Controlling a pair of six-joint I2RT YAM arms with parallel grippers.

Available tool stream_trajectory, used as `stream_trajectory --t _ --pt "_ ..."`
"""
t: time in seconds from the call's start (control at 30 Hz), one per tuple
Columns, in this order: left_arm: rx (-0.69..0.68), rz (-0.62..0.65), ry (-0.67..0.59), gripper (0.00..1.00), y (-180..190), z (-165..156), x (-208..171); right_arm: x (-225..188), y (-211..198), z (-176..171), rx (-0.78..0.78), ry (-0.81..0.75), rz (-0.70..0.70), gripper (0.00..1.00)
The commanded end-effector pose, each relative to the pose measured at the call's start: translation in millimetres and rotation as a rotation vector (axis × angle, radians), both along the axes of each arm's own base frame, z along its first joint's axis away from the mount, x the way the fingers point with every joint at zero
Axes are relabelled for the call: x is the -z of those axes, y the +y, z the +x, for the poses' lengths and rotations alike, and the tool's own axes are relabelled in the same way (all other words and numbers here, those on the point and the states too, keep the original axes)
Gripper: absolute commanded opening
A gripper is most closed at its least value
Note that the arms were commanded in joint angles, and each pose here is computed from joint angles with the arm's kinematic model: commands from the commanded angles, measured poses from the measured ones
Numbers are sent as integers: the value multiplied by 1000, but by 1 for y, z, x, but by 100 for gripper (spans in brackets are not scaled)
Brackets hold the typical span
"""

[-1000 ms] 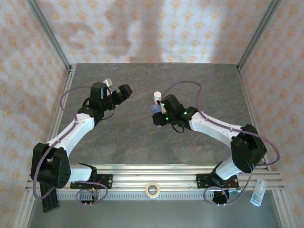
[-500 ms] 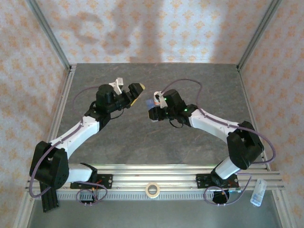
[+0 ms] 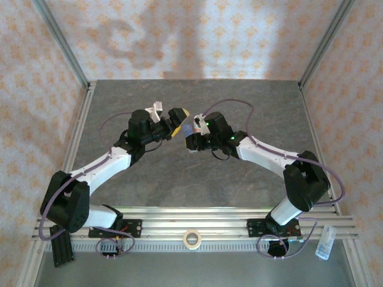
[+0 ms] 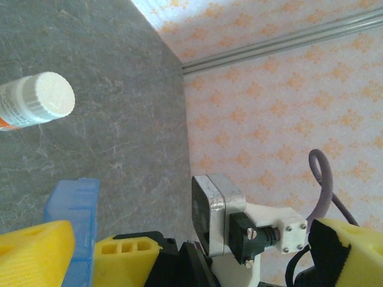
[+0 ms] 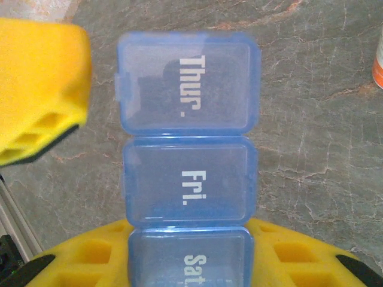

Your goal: Sort the pills into containers

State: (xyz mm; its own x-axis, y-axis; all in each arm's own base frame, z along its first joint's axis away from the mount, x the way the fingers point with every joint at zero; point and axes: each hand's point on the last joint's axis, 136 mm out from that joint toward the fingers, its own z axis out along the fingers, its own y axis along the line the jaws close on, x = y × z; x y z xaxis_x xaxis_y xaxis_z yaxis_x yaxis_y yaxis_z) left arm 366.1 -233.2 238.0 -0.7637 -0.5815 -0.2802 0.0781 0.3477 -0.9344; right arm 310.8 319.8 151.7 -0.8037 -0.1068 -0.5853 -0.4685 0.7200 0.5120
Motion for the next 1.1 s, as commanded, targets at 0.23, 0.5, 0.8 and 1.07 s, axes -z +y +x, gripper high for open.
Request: stream_trajectory --t 0.23,0.5,0.8,1.07 --pt "22 2 -24 100 -14 -2 0 -17 6 8 6 -42 42 39" --pt "18 35 -24 100 -15 1 4 -14 4 5 1 -37 41 39" --pt "20 22 -33 100 -19 6 -2 -9 6 4 -8 -24 41 38" --pt "36 12 -46 100 -28 5 -12 -3 7 5 -9 -11 37 36"
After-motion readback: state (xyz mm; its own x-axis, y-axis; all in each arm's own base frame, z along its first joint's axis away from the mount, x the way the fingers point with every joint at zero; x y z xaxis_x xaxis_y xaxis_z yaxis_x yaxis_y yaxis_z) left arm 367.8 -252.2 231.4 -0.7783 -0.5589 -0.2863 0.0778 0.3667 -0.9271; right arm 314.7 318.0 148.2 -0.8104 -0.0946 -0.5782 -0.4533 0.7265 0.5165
